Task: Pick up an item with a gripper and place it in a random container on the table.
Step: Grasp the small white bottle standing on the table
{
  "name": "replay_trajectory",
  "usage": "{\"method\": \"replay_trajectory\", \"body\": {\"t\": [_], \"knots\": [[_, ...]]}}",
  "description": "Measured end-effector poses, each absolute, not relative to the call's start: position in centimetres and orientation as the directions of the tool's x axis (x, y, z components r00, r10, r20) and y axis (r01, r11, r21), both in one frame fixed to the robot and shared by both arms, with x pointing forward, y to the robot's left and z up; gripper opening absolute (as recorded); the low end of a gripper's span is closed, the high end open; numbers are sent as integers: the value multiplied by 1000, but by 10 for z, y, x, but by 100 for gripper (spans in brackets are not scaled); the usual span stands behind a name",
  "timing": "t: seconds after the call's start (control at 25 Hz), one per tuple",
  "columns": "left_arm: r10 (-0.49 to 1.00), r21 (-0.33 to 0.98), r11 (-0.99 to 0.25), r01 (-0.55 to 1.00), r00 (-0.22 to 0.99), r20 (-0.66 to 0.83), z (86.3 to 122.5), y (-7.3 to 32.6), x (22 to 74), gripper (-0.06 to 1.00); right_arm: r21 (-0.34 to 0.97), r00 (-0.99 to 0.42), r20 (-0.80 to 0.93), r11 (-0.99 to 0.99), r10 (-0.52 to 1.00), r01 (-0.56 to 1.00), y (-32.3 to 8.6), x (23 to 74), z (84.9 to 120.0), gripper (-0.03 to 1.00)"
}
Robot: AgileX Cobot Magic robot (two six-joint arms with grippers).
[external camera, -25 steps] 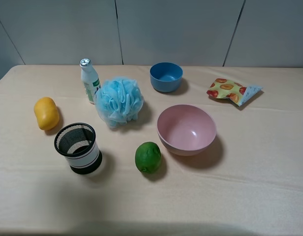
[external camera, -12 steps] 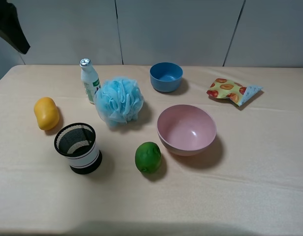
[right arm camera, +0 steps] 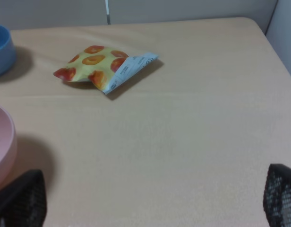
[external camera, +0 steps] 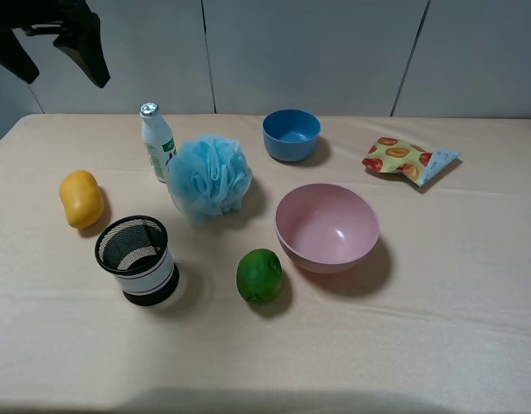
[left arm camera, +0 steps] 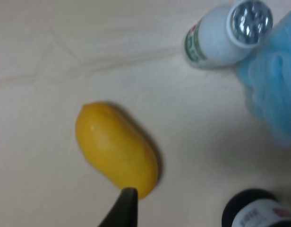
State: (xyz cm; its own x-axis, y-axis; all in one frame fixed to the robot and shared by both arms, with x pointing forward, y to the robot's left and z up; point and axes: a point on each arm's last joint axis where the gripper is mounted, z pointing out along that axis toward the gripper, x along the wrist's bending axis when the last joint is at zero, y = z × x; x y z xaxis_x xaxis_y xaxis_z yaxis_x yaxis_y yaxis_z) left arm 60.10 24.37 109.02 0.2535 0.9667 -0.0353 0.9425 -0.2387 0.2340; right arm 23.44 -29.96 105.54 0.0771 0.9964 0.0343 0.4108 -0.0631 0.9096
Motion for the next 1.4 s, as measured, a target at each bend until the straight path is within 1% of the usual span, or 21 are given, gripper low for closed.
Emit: {"method": "replay_trajectory", "body": {"t": [0.24, 0.6, 1.04, 1.4], "knots": [[960, 213, -267, 940, 279, -31, 1073, 229, 627, 96, 910, 77, 34, -63, 996, 411, -300, 234, 1055, 69], [960, 184, -274, 944, 279, 0, 1045, 215, 659, 95, 910, 77, 34, -63, 996, 411, -300, 234, 1055, 69], [958, 105, -286, 952, 288, -2, 1001, 208, 678, 95, 910, 77, 34, -63, 996, 411, -300, 234, 1055, 69], [950, 108, -309, 945, 311, -2, 981, 196, 686, 94, 910, 77, 34, -63, 996, 411, -300, 234, 1055, 69]]}}
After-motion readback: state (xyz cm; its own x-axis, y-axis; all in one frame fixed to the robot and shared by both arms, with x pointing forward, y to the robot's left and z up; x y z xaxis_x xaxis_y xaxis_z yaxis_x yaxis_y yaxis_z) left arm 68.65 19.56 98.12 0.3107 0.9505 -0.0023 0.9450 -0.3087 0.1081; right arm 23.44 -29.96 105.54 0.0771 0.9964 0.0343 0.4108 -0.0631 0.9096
